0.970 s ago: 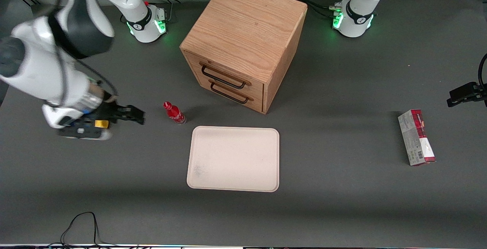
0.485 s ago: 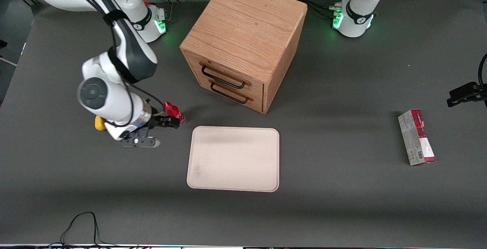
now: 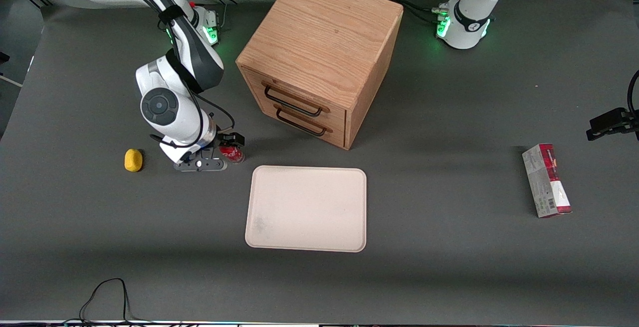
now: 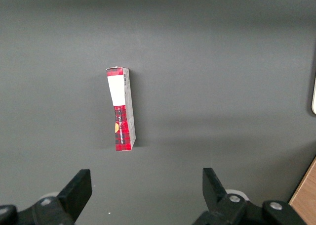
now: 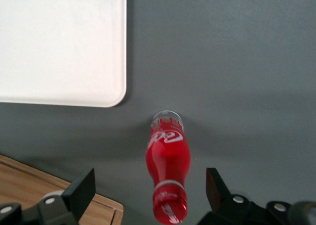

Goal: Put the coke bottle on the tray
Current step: 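Close the right gripper around the bottle's neck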

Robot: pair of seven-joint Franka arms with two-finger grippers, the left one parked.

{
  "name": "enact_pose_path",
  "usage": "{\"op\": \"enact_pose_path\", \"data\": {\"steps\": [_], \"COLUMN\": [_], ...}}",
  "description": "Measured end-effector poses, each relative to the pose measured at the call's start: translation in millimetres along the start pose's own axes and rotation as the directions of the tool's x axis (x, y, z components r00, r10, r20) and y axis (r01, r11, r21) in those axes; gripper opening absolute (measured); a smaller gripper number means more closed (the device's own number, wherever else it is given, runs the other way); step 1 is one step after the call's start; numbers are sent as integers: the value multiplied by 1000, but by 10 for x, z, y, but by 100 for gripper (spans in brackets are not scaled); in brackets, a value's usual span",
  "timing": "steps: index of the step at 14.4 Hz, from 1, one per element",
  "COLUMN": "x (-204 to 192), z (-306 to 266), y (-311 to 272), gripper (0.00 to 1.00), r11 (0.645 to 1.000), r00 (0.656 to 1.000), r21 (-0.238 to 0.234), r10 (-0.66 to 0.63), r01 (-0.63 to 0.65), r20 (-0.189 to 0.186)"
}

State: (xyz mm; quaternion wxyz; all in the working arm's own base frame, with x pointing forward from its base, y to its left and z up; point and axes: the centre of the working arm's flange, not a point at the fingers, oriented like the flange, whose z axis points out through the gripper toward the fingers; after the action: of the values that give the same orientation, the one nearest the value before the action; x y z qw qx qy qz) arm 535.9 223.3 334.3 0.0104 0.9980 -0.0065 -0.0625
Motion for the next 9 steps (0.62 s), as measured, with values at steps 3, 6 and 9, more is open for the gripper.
{"op": "enact_pose_path", "data": {"steps": [3,6,9], "x": [-125,-177,-173], "z": [101,154,147], "y": [36,54,89], "gripper": [100,97,67], "r11": [1000,1000,1000], "r00": [1000,999,999], "r21": [-4,-1,-2], "r10": [-3,-5,1], "r01": [3,5,-1], "r20": [-17,-33,-34]}}
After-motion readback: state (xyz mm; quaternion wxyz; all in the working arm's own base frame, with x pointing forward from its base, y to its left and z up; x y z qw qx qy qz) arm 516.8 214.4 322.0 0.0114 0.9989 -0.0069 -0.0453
